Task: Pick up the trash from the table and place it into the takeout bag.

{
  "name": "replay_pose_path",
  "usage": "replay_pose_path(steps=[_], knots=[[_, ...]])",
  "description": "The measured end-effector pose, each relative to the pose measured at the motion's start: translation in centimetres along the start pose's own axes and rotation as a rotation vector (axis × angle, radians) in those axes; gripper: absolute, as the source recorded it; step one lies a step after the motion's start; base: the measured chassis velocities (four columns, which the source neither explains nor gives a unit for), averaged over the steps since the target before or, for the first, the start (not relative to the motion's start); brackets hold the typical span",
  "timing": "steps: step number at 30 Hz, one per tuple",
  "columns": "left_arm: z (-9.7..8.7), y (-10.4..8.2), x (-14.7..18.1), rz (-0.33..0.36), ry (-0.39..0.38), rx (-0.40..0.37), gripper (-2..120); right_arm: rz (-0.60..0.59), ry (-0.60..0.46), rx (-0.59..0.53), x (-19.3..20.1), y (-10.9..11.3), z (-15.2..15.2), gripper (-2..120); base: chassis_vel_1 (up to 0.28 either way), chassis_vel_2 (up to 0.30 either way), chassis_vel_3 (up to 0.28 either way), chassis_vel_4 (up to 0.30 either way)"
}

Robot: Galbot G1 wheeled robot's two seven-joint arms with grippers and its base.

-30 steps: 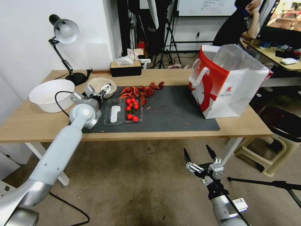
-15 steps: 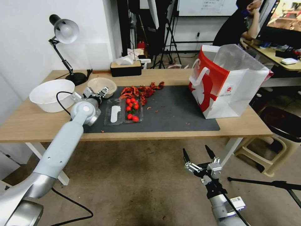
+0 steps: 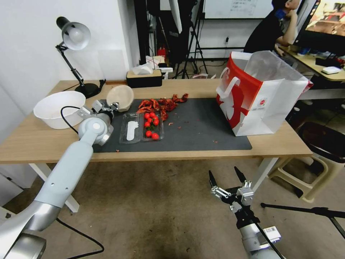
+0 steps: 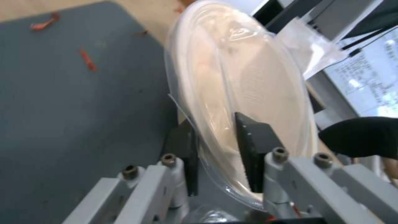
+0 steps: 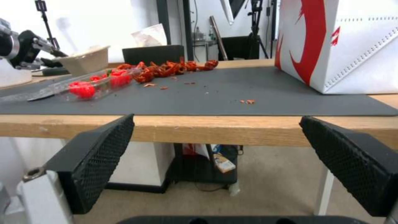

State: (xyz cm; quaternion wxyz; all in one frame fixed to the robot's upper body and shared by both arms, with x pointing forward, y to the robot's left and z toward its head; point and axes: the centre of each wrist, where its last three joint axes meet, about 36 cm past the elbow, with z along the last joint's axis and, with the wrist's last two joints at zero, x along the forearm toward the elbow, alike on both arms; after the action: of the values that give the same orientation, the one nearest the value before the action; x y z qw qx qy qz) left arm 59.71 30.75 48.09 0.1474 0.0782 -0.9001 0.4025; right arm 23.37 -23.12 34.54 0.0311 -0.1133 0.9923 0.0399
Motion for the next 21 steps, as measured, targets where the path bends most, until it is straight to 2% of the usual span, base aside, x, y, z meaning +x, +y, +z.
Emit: replay_pose_path(steps=[3, 4, 7, 8, 10, 11, 12, 13, 14, 15, 16, 17, 18, 19, 21], knots=[[-0.1, -0.1, 0.5, 0.043, -0.023, -0.003, 11, -0.001, 0.0, -0.001, 0.1, 0.2, -0.1, 100, 0.0, 0.0, 0.0, 0.0], [-0.1, -0.1, 0.5, 0.043, -0.023, -0.003, 11, -0.001, 0.0, -0.001, 0.1, 0.2, -0.1, 100, 0.0, 0.0, 0.0, 0.0], [0.0, -0.1, 1.1, 0.153, -0.111, -0.08, 5, -0.003, 0.0, -0.002, 0.3, 0.4, -0.2, 100, 0.0, 0.0, 0.0, 0.0], [0.0, -0.1, 1.1, 0.153, -0.111, -0.08, 5, -0.003, 0.0, -0.002, 0.3, 0.4, -0.2, 100, 0.0, 0.0, 0.0, 0.0], [0.1, 0.2, 1.5, 0.319, -0.172, -0.193, 4, -0.003, -0.002, -0.001, 0.4, 0.3, -0.3, 100, 0.0, 0.0, 0.0, 0.0], [0.2, 0.3, 1.5, 0.361, -0.183, -0.229, 4, -0.003, -0.002, -0.001, 0.4, 0.3, -0.3, 100, 0.0, 0.0, 0.0, 0.0], [0.2, 0.3, 1.5, 0.361, -0.183, -0.229, 4, -0.003, -0.002, -0.001, 0.4, 0.3, -0.3, 100, 0.0, 0.0, 0.0, 0.0], [0.4, 0.8, 1.5, 0.462, -0.212, -0.35, 4, -0.003, -0.002, -0.001, 0.5, 0.4, -0.3, 100, 0.0, 0.0, 0.0, 0.0], [0.5, 0.9, 1.4, 0.483, -0.219, -0.383, 4, -0.004, -0.003, 0.0, 0.5, 0.4, -0.3, 100, 0.0, 0.0, 0.0, 0.0], [0.5, 1.2, 1.1, 0.556, -0.249, -0.515, 4, -0.004, -0.003, 0.0, 0.6, 0.4, -0.3, 100, 0.0, 0.0, 0.0, 0.0], [0.5, 1.2, 1.1, 0.556, -0.249, -0.515, 4, -0.004, -0.003, 0.0, 0.6, 0.4, -0.3, 100, 0.0, 0.0, 0.0, 0.0], [0.4, 1.1, 0.7, 0.616, -0.272, -0.604, 4, -0.005, -0.002, -0.001, 0.6, 0.5, -0.3, 100, 0.0, 0.0, 0.0, 0.0], [0.3, 0.8, 0.4, 0.663, -0.29, -0.654, 4, -0.005, -0.003, -0.001, 0.6, 0.5, -0.3, 100, 0.0, 0.0, 0.0, 0.0], [0.3, 0.8, 0.4, 0.663, -0.29, -0.654, 4, -0.005, -0.003, -0.001, 0.6, 0.5, -0.3, 100, 0.0, 0.0, 0.0, 0.0], [-0.3, -0.3, -0.4, 0.755, -0.33, -0.735, 4, -0.006, -0.004, -0.001, 0.6, 0.5, -0.4, 100, 0.0, 0.0, 0.0, 0.0]])
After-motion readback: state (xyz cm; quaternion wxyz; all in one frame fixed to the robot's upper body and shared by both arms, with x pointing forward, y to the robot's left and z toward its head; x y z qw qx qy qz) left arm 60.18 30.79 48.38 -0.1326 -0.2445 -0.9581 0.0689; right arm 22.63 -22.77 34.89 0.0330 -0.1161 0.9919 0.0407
